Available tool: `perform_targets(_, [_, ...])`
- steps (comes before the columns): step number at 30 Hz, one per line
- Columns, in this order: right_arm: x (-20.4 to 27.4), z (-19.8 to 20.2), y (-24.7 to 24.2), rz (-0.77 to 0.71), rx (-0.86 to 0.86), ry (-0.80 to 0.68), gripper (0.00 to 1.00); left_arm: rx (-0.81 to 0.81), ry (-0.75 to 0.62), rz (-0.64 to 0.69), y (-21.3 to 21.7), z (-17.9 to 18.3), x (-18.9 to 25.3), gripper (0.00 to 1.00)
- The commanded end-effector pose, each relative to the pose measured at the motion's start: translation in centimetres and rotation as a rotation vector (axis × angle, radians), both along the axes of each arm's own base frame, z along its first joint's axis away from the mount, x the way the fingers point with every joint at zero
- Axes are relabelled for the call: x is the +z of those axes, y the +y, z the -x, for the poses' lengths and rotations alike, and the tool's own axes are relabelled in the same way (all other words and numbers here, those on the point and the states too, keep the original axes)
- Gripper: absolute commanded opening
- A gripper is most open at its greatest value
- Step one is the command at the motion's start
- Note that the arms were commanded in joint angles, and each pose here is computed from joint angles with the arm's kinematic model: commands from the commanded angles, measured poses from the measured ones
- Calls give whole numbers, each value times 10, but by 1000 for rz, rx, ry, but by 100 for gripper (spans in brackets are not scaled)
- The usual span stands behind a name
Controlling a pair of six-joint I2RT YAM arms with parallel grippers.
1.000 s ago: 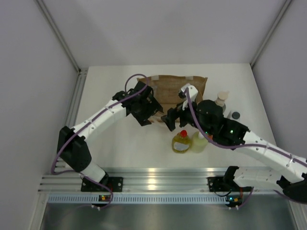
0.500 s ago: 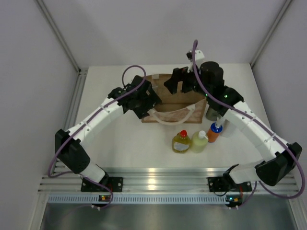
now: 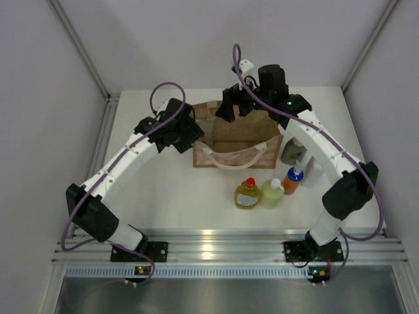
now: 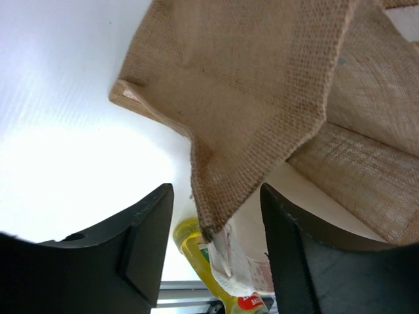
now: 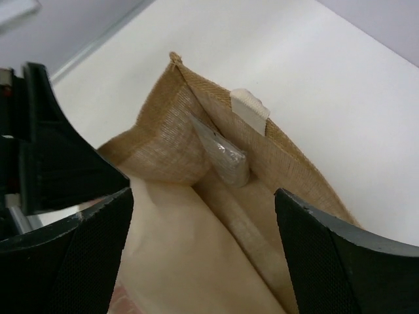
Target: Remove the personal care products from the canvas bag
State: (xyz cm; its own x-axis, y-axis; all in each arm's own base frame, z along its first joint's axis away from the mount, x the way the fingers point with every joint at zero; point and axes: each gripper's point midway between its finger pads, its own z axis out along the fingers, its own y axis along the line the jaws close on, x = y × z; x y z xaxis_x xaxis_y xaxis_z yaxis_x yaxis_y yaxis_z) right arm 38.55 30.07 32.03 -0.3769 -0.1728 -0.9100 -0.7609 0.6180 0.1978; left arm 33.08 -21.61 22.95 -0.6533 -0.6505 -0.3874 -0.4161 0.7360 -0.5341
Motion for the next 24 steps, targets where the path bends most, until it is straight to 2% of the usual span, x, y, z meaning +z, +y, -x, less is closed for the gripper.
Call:
perform_targets(1, [-3,-6,2,80,114,-69,84,17,-37,-26,12,-6,12,59])
perform_targets(2, [-6,-9,4,100,140,-97,80,19,-39,-29,13,-7,11,58])
perform_targets(5, [-10,-23,7,136,136,-140,80,31,-33,-42,18,-10,7,54])
perform_targets(11, [-25,-46,23,243,172,-242,83,35,-32,-46,20,-12,7,45])
perform_targets(17, [-44,-42,49,234,287,-243,83,32,-13,-22,17,-10,4,40])
perform_targets(24, [-68,-39,70,250,353,-230,81,20,-12,-17,13,-11,5,40])
